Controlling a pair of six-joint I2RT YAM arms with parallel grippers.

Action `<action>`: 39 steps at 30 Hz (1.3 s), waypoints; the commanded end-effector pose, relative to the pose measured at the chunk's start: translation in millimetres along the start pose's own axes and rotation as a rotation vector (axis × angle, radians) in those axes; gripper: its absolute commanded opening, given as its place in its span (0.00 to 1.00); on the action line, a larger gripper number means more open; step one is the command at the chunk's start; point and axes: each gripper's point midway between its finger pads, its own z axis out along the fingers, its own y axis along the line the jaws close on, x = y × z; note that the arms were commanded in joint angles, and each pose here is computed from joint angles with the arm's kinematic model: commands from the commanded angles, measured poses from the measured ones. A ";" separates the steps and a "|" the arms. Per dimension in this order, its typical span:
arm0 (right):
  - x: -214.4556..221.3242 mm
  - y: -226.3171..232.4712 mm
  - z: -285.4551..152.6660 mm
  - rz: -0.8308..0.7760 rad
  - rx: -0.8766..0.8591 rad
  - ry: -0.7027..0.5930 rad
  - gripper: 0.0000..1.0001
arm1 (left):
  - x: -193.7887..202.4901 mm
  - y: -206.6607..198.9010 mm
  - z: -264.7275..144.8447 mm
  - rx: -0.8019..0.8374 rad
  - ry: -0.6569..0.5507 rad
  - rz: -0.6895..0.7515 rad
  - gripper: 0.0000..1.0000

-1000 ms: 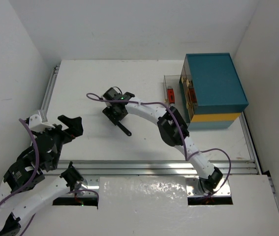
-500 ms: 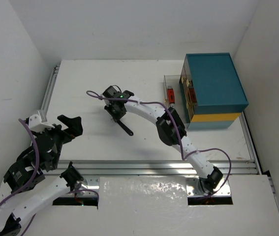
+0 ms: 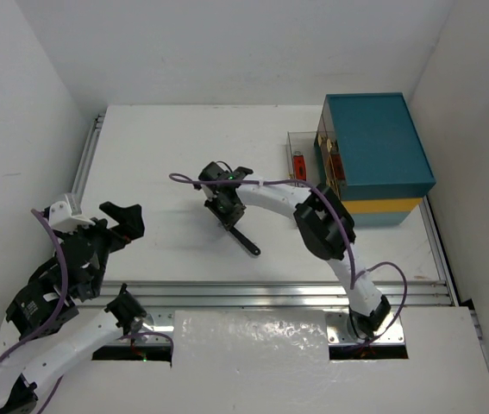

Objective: Sort the tools into containers

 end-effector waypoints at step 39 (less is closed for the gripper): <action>3.2 -242.7 -193.7 0.422 0.487 -0.246 0.69 | 117.9 -153.9 58.3 0.373 0.405 -0.091 0.97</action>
